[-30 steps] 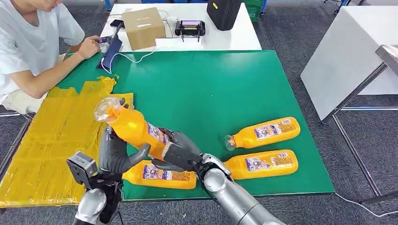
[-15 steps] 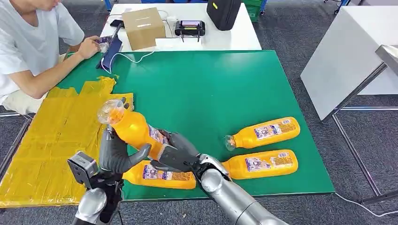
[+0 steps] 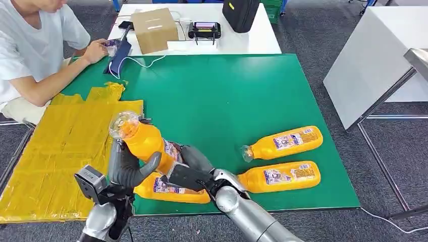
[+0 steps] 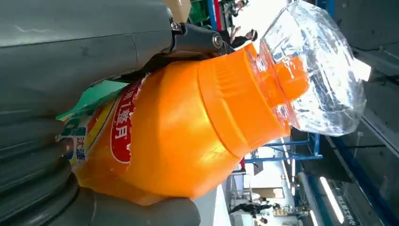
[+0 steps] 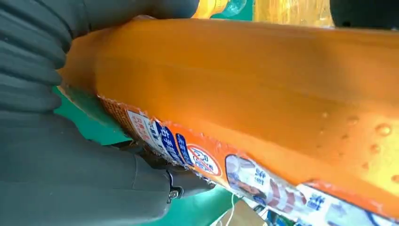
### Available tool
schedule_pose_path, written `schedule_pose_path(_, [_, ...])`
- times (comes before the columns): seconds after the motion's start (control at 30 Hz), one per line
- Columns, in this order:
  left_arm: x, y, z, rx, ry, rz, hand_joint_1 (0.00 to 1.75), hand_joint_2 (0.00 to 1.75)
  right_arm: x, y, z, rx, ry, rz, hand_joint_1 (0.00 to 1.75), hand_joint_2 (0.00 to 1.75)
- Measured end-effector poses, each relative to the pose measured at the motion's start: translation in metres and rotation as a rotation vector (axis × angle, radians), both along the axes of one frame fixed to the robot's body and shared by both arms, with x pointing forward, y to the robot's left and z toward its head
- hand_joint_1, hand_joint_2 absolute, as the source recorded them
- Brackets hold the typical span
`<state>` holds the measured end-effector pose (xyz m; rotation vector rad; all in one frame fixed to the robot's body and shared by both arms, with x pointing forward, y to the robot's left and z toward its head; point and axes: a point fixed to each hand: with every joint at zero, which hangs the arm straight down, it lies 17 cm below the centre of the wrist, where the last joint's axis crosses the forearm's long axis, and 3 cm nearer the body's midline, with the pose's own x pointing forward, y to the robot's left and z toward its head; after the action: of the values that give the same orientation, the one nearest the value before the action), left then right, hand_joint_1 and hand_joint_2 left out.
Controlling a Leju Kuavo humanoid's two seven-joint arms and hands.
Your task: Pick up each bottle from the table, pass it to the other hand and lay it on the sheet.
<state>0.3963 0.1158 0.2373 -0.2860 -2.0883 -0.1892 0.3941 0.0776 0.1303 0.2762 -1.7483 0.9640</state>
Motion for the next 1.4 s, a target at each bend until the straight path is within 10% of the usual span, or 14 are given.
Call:
schedule_pose_path(0.6, [0.0,0.0,0.012,-0.031,-0.024,-0.019,1.75,1.75,-0.011,-0.009,0.032,0.045,-0.108,-0.027,1.75,1.75])
schedule_pose_path(0.63, [0.0,0.0,0.012,-0.031,-0.026,-0.018,1.75,1.75,-0.01,-0.01,0.033,0.046,-0.112,-0.03,1.06,1.75])
schedule_pose_path(0.67, [0.0,0.001,0.013,-0.028,-0.029,-0.011,1.75,1.75,-0.011,-0.012,0.034,0.048,-0.123,-0.038,0.0,1.75])
schedule_pose_path(1.0, [0.012,0.092,0.04,0.402,-0.261,0.526,1.75,1.75,-0.035,-0.099,0.128,0.202,-0.483,-0.256,0.0,1.75])
schedule_pose_path(1.4, [0.058,0.128,0.045,1.052,-0.364,0.794,1.75,1.75,-0.055,-0.143,0.145,0.222,-0.551,-0.309,0.0,1.75])
